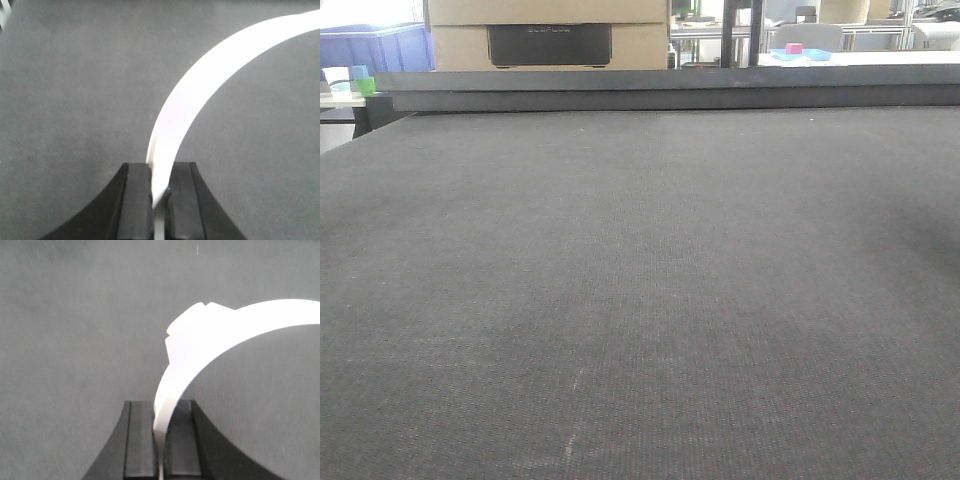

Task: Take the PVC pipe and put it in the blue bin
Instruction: 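Lift the white curved pipe off the table with both grippers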

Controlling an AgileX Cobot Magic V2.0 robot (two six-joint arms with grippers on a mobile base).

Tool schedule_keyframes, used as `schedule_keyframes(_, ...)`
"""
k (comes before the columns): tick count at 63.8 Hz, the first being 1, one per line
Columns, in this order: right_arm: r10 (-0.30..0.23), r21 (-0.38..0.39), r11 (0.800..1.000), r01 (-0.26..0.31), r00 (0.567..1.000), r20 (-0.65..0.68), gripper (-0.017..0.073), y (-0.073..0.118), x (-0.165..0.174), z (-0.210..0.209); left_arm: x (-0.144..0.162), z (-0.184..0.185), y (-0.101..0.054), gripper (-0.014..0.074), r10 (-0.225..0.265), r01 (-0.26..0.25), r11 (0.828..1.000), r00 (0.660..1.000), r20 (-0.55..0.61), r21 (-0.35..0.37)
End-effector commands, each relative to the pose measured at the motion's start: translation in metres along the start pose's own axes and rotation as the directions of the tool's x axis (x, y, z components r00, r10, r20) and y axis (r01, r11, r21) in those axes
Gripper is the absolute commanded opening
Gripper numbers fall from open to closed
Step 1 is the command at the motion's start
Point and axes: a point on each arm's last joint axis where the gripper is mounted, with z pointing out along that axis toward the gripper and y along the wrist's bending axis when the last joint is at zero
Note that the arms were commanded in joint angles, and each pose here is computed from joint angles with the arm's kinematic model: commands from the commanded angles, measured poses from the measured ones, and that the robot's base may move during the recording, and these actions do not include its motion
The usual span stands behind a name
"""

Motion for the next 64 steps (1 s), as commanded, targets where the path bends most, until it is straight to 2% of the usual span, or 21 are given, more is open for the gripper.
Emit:
schedule_keyframes(1, -0.019, 0.000, 1.000, 0.020, 0.983, 0.182, -0.0168, -0.001, -0.001, -0.019, -0.005, -0.011, 0.002, -0.0092, 0.018, -0.017, 1.000, 0.998, 0.059, -0.010)
schedule_keyframes(11, -0.018, -0.006, 1.000, 0.022, 0.935, 0.354, -0.0168, -0.001, 0.001, -0.048, -0.015, -0.033, 0.002, -0.0092, 0.017, -0.017, 1.000, 0.981, 0.194, 0.001)
schedule_keyframes(16, -0.018, -0.007, 1.000, 0.022, 0.930, 0.367, -0.0168, -0.001, 0.001, -0.057, -0.023, -0.053, 0.001, -0.0092, 0.013, -0.017, 1.000, 0.955, 0.298, 0.011)
schedule_keyframes(24, -0.018, -0.008, 1.000, 0.023, 0.923, 0.385, -0.0168, 0.000, 0.003, -0.069, -0.026, -0.078, 0.002, -0.0092, 0.009, -0.016, 1.000, 0.927, 0.375, 0.016)
schedule_keyframes(29, -0.018, -0.008, 1.000, 0.023, 0.922, 0.387, -0.0168, 0.000, 0.005, -0.075, -0.020, -0.090, 0.003, -0.0092, 0.005, -0.014, 1.000, 0.919, 0.394, 0.018)
schedule_keyframes(35, -0.018, -0.009, 1.000, 0.023, 0.917, 0.398, -0.0168, -0.001, 0.008, -0.082, -0.004, -0.099, 0.003, -0.0092, -0.022, 0.007, 0.999, 0.916, 0.401, 0.041)
schedule_keyframes(40, -0.018, -0.009, 1.000, 0.023, 0.916, 0.402, -0.0168, -0.001, 0.013, -0.084, 0.013, -0.102, 0.004, -0.0092, -0.021, 0.003, 0.999, 0.908, 0.419, 0.044)
schedule_keyframes(50, -0.019, -0.008, 1.000, 0.024, 0.920, 0.391, -0.0168, -0.002, 0.025, -0.083, 0.038, -0.113, 0.005, -0.0092, -0.025, -0.006, 0.998, 0.853, 0.521, 0.059)
schedule_keyframes(58, -0.017, -0.010, 1.000, 0.025, 0.883, 0.470, -0.0168, -0.001, 0.018, -0.087, 0.040, -0.120, 0.006, -0.0092, 0.013, -0.039, 0.999, 0.828, 0.561, 0.035)
schedule_keyframes(64, -0.017, -0.011, 1.000, 0.026, 0.867, 0.498, -0.0168, -0.001, 0.015, -0.088, 0.038, -0.123, 0.006, -0.0092, 0.016, -0.042, 0.999, 0.820, 0.572, 0.032)
